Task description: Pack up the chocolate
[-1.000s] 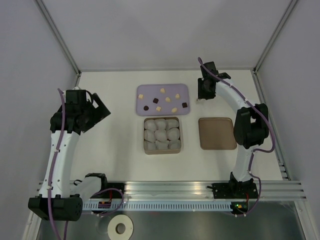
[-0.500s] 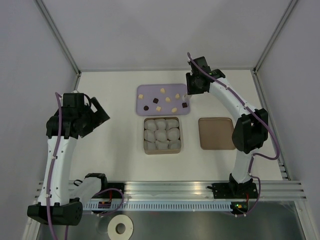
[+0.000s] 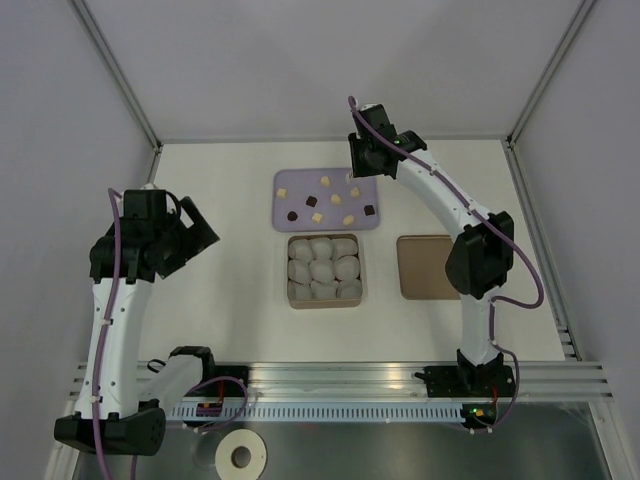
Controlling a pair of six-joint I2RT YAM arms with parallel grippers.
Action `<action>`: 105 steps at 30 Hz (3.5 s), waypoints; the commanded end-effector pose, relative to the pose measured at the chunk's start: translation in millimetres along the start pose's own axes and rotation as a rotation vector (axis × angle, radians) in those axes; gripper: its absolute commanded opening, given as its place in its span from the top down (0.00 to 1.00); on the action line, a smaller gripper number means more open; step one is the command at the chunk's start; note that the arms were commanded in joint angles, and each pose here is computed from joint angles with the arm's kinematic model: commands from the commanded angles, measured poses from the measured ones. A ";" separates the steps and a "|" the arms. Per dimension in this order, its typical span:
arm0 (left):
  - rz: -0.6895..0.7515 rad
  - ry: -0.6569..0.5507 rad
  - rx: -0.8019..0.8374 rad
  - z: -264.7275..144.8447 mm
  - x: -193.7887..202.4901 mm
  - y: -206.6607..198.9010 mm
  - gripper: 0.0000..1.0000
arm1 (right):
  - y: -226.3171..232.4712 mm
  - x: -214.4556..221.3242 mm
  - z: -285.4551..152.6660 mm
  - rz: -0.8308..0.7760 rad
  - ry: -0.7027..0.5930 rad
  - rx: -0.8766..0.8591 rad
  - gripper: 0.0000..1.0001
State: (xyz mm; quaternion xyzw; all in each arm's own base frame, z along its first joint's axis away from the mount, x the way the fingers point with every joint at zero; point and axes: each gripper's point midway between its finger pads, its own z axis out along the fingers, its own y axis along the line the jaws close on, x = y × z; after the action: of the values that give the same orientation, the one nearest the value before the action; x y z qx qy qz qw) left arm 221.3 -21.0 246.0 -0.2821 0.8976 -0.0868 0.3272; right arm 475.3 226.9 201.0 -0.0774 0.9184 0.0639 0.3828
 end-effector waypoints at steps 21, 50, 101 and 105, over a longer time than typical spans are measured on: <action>-0.018 0.007 0.021 6.8 2.5 -4.2 0.01 | 0.0 9.8 62.9 0.000 0.040 0.097 0.61; -0.005 -0.003 0.015 10.2 -1.0 -4.0 0.00 | -2.1 13.0 69.9 0.014 0.042 0.112 0.61; 0.028 -0.014 0.016 18.0 -9.0 -7.6 0.00 | -1.6 37.1 60.3 0.066 0.099 0.102 0.65; 0.032 -0.011 0.014 18.3 -8.3 -7.0 0.00 | -1.7 37.8 62.3 0.065 0.102 0.105 0.64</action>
State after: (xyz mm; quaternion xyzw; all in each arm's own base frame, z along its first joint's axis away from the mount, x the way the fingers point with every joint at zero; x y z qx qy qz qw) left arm 233.9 -21.0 232.1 -0.2830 0.9016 -0.0824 0.3166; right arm 486.7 229.6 114.9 -0.0382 0.9474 0.0150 0.3173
